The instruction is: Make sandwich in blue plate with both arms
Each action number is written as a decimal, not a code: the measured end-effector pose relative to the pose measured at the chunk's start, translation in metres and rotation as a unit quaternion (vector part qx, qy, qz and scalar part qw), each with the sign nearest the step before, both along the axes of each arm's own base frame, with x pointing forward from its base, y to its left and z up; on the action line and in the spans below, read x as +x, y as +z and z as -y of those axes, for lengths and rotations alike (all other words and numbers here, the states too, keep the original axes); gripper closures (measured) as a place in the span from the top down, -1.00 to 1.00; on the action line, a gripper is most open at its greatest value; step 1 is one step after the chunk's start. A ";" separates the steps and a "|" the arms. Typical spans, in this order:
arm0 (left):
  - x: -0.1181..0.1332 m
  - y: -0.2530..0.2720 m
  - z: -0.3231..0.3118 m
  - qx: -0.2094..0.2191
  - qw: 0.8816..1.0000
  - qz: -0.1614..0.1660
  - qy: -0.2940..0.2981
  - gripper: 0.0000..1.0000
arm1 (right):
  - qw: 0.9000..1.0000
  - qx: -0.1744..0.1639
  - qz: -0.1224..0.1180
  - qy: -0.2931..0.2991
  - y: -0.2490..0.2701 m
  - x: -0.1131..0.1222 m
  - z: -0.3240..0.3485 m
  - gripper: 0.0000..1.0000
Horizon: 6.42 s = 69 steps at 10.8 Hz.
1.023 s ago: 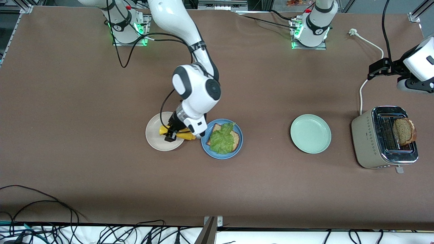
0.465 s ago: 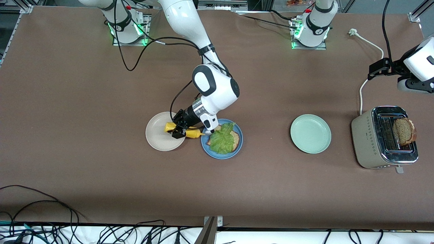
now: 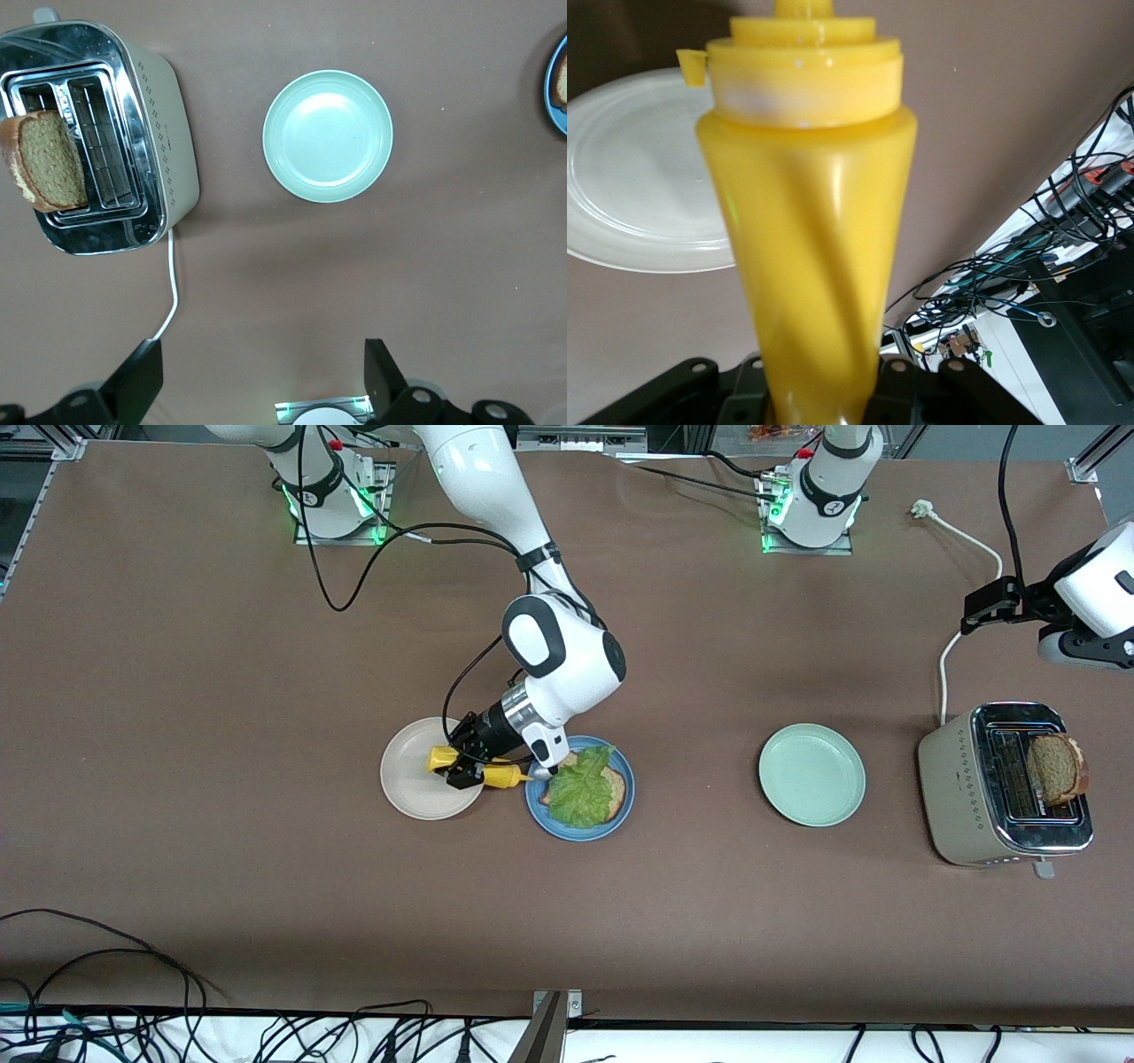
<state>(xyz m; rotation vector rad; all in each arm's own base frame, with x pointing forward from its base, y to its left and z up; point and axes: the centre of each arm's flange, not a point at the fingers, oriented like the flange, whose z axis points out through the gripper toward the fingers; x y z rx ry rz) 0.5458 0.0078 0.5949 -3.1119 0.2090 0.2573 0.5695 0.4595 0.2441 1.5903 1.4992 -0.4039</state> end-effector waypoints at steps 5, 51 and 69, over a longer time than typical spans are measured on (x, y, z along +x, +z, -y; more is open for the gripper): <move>0.000 0.000 -0.001 0.000 1.000 0.000 0.001 1.00 | 0.998 0.056 -0.015 -0.013 0.024 0.016 0.009 -0.64; 0.090 -0.224 -0.240 -0.024 0.998 0.042 0.030 -0.69 | 0.584 0.763 -0.252 0.114 -0.058 0.142 0.532 1.00; 0.084 -0.079 -0.149 -0.008 0.999 0.003 -0.039 -0.80 | 0.672 0.489 0.016 -0.557 0.291 0.041 0.454 1.00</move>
